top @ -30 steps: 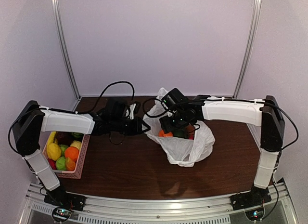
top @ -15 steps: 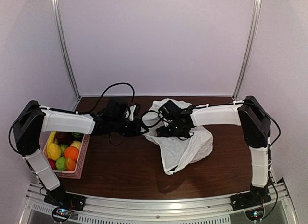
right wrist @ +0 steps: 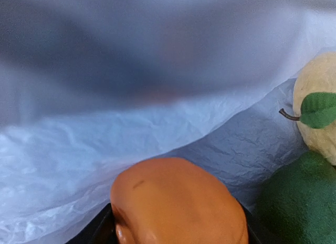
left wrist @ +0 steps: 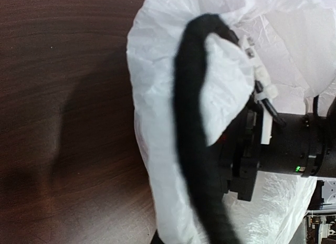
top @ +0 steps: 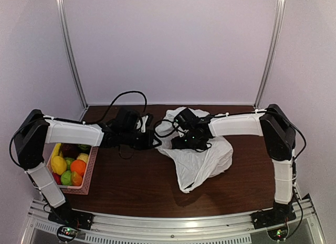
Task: Untie the knot of the plastic bag and take out the fruit
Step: Pick up the fake fruit from the takeout bag.
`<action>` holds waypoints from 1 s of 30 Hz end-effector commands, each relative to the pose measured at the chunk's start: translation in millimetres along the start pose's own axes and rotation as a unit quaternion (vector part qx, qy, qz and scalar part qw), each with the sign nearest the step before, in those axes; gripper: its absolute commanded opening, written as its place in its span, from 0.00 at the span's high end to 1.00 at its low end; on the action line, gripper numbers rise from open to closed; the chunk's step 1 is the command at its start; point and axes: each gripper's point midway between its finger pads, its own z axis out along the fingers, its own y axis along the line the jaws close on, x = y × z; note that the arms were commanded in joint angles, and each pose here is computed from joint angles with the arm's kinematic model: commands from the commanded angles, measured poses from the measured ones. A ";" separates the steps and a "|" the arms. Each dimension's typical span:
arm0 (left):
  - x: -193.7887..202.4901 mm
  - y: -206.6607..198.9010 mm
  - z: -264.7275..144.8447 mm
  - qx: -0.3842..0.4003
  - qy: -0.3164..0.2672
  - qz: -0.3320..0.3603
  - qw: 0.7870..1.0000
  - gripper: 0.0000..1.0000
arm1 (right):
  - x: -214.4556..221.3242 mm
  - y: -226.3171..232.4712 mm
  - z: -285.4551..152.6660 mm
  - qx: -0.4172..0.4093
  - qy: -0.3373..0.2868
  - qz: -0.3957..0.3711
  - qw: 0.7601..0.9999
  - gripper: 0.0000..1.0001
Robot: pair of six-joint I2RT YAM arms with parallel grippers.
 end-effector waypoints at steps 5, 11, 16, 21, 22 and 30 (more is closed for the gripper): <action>-9.8 -7.2 -4.0 0.005 -0.013 0.016 1.000 1.00 | -35.4 22.3 -78.3 -0.073 -0.077 -0.010 0.994 0.53; -14.1 -9.5 -6.5 0.005 -0.021 0.021 1.000 1.00 | -40.5 49.7 -133.8 -0.160 -0.114 -0.016 0.980 0.53; -21.2 -14.5 -14.1 0.005 -0.035 0.038 0.999 1.00 | -42.7 75.3 -178.3 -0.233 -0.145 -0.029 0.961 0.53; -37.7 -21.8 -38.6 -0.009 -0.073 0.063 0.995 0.39 | -40.0 96.3 -217.6 -0.292 -0.180 -0.053 0.938 0.52; -40.4 -24.0 -46.3 -0.010 -0.081 0.068 0.994 0.30 | -41.3 99.5 -228.7 -0.303 -0.194 -0.059 0.931 0.52; -49.8 -80.1 -125.5 0.044 -0.170 0.181 0.968 0.12 | -32.1 113.7 -262.9 -0.379 -0.225 -0.060 0.896 0.51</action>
